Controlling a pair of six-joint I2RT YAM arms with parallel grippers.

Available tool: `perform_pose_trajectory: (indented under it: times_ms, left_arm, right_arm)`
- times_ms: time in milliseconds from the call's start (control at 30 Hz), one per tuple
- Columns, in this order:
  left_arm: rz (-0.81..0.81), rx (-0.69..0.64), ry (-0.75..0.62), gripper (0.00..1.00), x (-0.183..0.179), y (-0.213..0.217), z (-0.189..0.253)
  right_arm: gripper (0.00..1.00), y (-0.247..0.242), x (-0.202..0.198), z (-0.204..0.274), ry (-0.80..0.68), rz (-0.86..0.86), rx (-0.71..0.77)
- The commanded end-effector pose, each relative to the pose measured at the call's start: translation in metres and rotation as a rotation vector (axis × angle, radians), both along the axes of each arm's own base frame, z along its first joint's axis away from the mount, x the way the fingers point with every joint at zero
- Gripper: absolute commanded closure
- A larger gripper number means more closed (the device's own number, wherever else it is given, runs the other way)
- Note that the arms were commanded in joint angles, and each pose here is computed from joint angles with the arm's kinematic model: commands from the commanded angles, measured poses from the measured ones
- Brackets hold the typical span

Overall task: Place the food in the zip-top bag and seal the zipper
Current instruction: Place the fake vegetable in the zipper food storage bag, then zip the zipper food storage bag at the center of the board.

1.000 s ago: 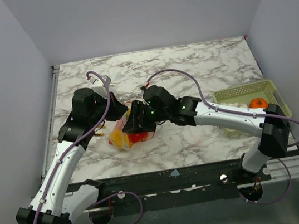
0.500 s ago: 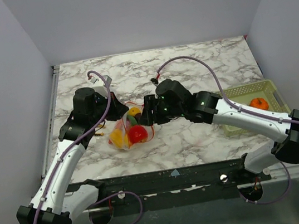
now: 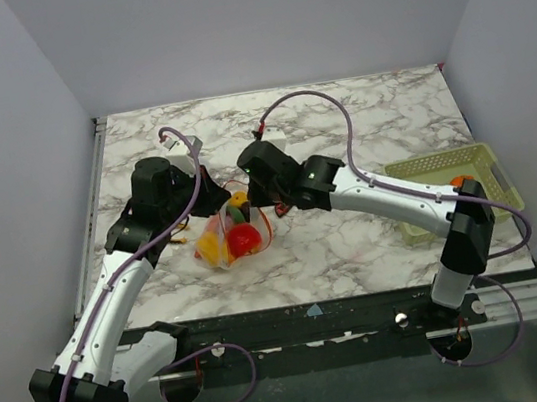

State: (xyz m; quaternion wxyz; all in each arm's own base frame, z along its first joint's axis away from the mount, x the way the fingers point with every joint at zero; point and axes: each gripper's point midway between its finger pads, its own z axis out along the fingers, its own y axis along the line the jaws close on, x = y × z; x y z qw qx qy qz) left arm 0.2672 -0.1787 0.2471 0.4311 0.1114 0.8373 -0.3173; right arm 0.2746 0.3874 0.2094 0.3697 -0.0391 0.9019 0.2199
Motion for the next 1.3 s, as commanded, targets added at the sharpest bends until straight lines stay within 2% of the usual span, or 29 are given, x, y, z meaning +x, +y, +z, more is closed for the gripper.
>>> perform_pose_trajectory:
  times_ms: [0, 67, 133, 267, 333, 467, 533, 667, 800, 867, 1000, 1033, 1067, 1133, 1200, 1233, 1267]
  left_arm:
    - [-0.059, 0.019, -0.033, 1.00, -0.008, -0.006, 0.009]
    - [-0.101, -0.001, 0.022, 1.00, -0.019, -0.012, 0.010]
    - [-0.138, -0.035, 0.061, 0.93, -0.032, -0.017, 0.012]
    - [-0.244, -0.074, 0.078, 0.68, -0.059, -0.030, 0.013]
    - [-0.319, -0.074, 0.047, 0.56, -0.074, -0.041, 0.014]
    - [-0.353, 0.036, -0.039, 0.29, -0.086, -0.053, 0.006]
    - [-0.333, 0.083, -0.079, 0.19, -0.085, -0.054, 0.002]
    - [-0.265, 0.207, -0.195, 0.14, -0.072, -0.048, -0.006]
    - [-0.137, 0.348, -0.242, 0.20, -0.052, -0.030, -0.014]
    - [-0.101, 0.388, -0.241, 0.30, -0.045, -0.025, -0.017]
    - [-0.033, 0.457, -0.217, 0.87, -0.037, -0.013, -0.018]
    - [-0.037, 0.469, -0.207, 0.96, -0.038, -0.012, -0.017]
    - [-0.053, 0.477, -0.199, 1.00, -0.040, -0.012, -0.016]
    - [-0.138, 0.475, -0.192, 1.00, -0.049, -0.019, -0.014]
    - [-0.248, 0.478, -0.167, 1.00, -0.062, -0.026, -0.018]
    - [-0.284, 0.493, -0.157, 1.00, -0.065, -0.026, -0.020]
    - [-0.308, 0.511, -0.142, 1.00, -0.068, -0.025, -0.022]
  right_arm:
    - [1.00, -0.014, 0.012, 0.032, 0.024, -0.228, 0.081]
    - [1.00, -0.012, -0.003, 0.043, 0.105, -0.239, 0.161]
    - [1.00, -0.012, -0.018, 0.054, 0.184, -0.255, 0.260]
    - [1.00, -0.013, -0.044, 0.060, 0.310, -0.278, 0.453]
    - [1.00, -0.016, -0.048, 0.054, 0.344, -0.309, 0.495]
    - [1.00, -0.021, -0.045, 0.058, 0.363, -0.381, 0.527]
    - [1.00, -0.019, -0.044, 0.063, 0.367, -0.394, 0.551]
    - [1.00, -0.017, -0.043, 0.074, 0.383, -0.417, 0.597]
    - [1.00, -0.021, -0.042, 0.083, 0.390, -0.448, 0.649]
    - [1.00, -0.021, -0.043, 0.086, 0.393, -0.448, 0.674]
    - [0.99, -0.022, -0.041, 0.087, 0.356, -0.420, 0.680]
    - [0.93, -0.024, -0.038, 0.091, 0.290, -0.358, 0.653]
    - [0.78, -0.027, -0.035, 0.093, 0.213, -0.269, 0.606]
    - [0.50, -0.037, -0.033, 0.098, 0.002, 0.011, 0.453]
    - [0.26, -0.066, -0.031, 0.096, -0.127, 0.130, 0.295]
    - [0.17, -0.078, -0.033, 0.099, -0.193, 0.183, 0.240]
    - [0.13, -0.089, -0.037, 0.102, -0.269, 0.266, 0.173]
